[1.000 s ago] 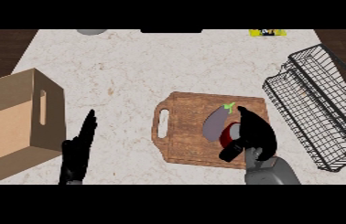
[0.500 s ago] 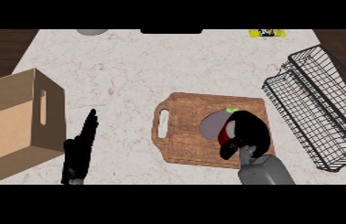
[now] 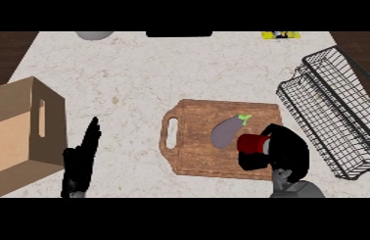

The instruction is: Pick the can from the cutting board and place it in the tiered basket

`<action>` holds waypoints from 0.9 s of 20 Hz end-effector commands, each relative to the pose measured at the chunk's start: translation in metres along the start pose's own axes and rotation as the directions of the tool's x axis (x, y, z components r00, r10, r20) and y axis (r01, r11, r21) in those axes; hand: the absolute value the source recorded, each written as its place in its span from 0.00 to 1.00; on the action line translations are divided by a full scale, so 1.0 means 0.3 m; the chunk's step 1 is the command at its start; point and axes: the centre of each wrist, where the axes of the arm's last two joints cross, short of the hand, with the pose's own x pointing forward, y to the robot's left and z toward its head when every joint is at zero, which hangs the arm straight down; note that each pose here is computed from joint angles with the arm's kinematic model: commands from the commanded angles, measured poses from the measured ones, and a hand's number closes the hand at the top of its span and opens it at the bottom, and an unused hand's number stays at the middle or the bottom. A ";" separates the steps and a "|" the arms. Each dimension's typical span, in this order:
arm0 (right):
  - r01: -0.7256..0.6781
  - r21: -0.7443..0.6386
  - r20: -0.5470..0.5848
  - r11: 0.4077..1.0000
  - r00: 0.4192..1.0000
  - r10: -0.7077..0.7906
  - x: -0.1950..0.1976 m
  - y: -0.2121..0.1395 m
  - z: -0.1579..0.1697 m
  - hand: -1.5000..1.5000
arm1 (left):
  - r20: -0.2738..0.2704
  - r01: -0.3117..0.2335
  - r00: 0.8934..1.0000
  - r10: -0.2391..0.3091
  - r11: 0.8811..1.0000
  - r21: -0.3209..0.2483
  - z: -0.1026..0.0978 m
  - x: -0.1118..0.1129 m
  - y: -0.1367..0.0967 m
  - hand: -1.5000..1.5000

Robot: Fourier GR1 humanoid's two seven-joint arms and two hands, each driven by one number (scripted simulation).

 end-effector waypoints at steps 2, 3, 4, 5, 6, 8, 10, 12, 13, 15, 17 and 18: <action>0.072 -0.122 -0.301 0.990 0.948 -0.106 -0.322 -0.055 -0.024 1.00 | -0.037 -0.018 0.999 0.019 0.999 0.040 0.034 -0.035 0.024 0.50; 0.112 -0.154 -0.303 0.982 0.940 -0.155 -0.339 -0.055 0.023 1.00 | -0.030 -0.010 0.999 0.012 0.999 0.050 0.039 -0.048 0.018 0.50; 0.137 -0.182 -0.298 0.974 0.936 -0.187 -0.367 -0.072 0.067 1.00 | -0.033 -0.014 0.999 0.016 0.999 0.052 0.036 -0.051 0.047 0.50; 0.152 -0.205 -0.290 0.967 0.934 -0.208 -0.368 -0.116 0.125 1.00 | -0.016 -0.002 1.000 0.003 0.999 0.053 0.016 -0.027 0.092 0.50; 0.246 -0.287 -0.252 0.926 0.913 -0.321 -0.377 -0.168 0.132 1.00 | -0.017 -0.014 1.000 0.015 0.999 0.050 0.011 -0.004 0.060 0.50; 0.322 -0.363 -0.231 0.874 0.878 -0.419 -0.387 -0.212 0.201 1.00 | -0.023 -0.007 1.000 0.008 0.999 0.041 0.004 -0.024 0.030 0.50; 0.396 -0.452 -0.158 0.799 0.846 -0.509 -0.399 -0.318 0.276 1.00 | -0.030 0.009 1.000 -0.007 0.999 0.041 0.018 -0.003 0.058 0.50; 0.415 -0.524 -0.108 0.743 0.834 -0.542 -0.437 -0.381 0.366 1.00 | -0.036 0.003 0.999 -0.002 0.999 0.036 0.048 -0.036 0.049 0.50; 0.435 -0.574 -0.060 0.693 0.822 -0.566 -0.429 -0.413 0.413 1.00 | -0.024 -0.009 1.000 0.010 0.999 0.033 0.022 -0.008 0.034 0.50; 0.367 -0.628 -0.042 0.687 0.865 -0.500 -0.445 -0.451 0.466 1.00 | -0.031 -0.003 0.999 0.004 0.999 0.033 0.012 -0.043 0.045 0.50; 0.347 -0.662 -0.019 0.664 0.878 -0.479 -0.447 -0.477 0.502 1.00 | -0.021 0.003 1.000 -0.002 1.000 0.026 0.022 -0.014 0.044 0.50; 0.312 -0.672 -0.024 0.672 0.897 -0.441 -0.443 -0.493 0.501 1.00 | -0.020 -0.009 1.000 0.009 1.000 0.010 0.017 -0.010 0.011 0.50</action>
